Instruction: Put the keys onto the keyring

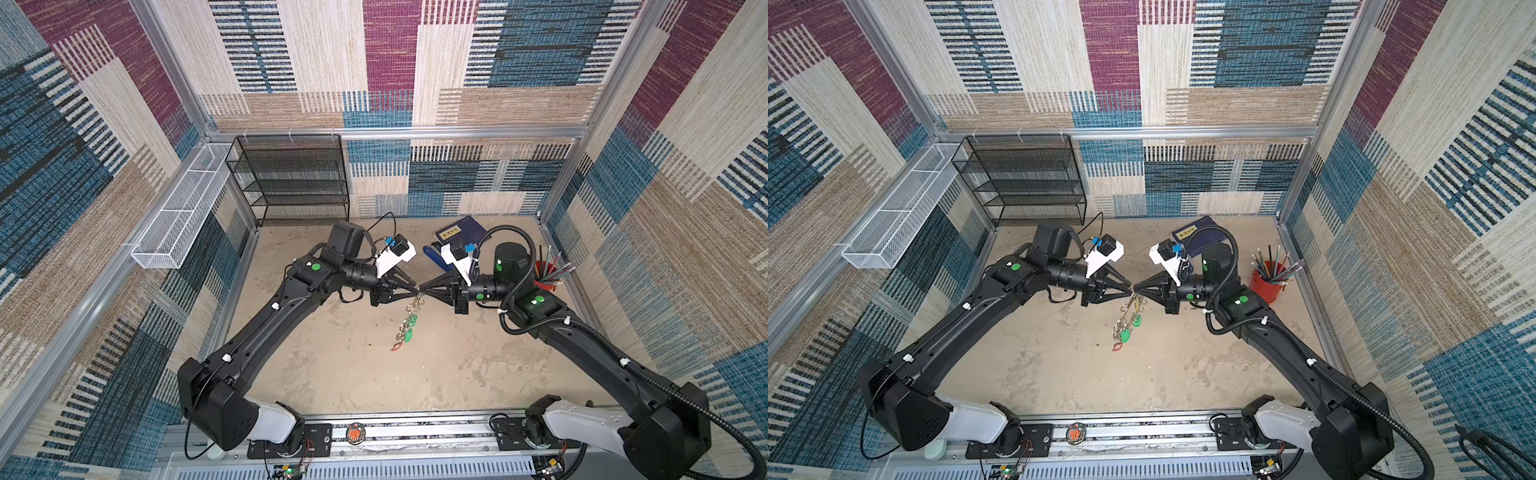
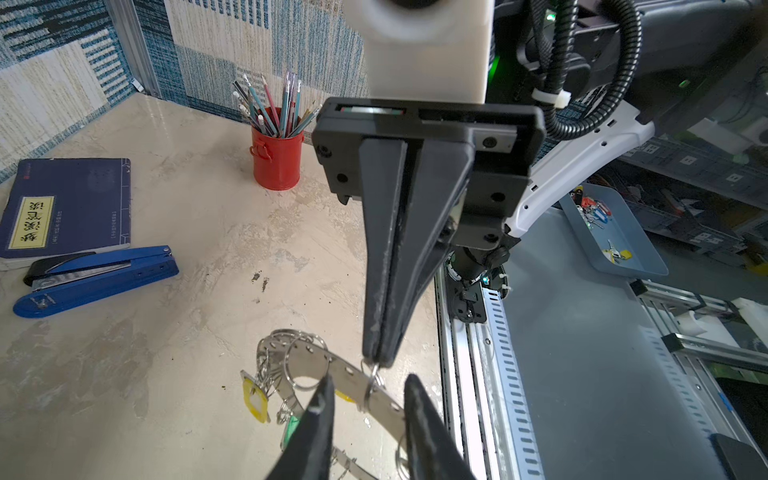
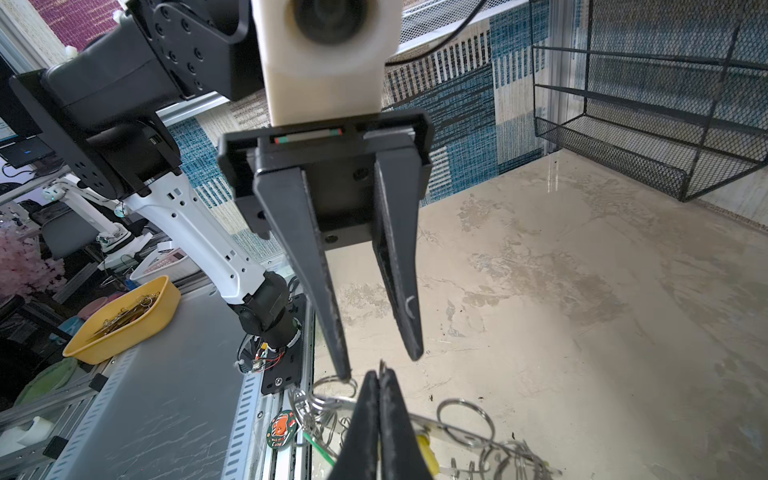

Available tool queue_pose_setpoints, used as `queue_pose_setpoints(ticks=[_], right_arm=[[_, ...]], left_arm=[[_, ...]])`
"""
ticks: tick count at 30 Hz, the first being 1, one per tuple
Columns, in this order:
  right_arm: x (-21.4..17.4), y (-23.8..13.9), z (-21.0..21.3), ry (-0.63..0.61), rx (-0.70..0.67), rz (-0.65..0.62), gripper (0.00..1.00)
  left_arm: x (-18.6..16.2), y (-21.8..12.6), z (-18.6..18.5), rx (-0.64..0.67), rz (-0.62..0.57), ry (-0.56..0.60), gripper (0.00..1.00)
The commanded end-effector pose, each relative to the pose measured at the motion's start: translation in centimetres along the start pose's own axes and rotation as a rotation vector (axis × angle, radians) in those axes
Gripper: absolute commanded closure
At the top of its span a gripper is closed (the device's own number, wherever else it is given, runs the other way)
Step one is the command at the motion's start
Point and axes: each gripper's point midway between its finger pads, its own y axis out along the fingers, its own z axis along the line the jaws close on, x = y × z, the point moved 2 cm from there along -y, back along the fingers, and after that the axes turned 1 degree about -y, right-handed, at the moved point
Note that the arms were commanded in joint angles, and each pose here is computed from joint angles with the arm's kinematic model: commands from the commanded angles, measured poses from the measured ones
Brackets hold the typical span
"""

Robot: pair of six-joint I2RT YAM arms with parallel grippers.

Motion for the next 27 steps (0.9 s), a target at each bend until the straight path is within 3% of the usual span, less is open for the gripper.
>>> queue_pose_setpoints(ticks=[1, 8, 13, 15, 18, 27], right_arm=[[0.9, -0.1, 0.6, -0.041, 0.023, -0.03, 1.0], [0.9, 0.0, 0.5, -0.044, 0.024, -0.032, 1.0], [1.2, -0.2, 0.3, -0.045, -0.007, -0.054, 1.0], [1.3, -0.5, -0.5, -0.038, -0.063, -0.073, 0.75], [1.5, -1.3, -1.0, -0.011, -0.09, -0.096, 0.62], [0.1, -2.8, -0.7, 0.039, -0.103, -0.117, 0.6]], left_arm=[[0.5, 0.1, -0.2, -0.016, -0.011, 0.034, 0.79], [0.2, 0.3, -0.5, -0.037, 0.003, 0.02, 0.99], [0.2, 0.3, -0.8, -0.035, -0.009, 0.014, 1.0], [0.2, 0.1, -0.6, -0.008, -0.024, 0.01, 1.0], [0.4, -0.1, -0.5, 0.026, -0.057, 0.008, 1.0], [1.9, -1.2, -1.1, 0.069, -0.224, -0.003, 1.0]])
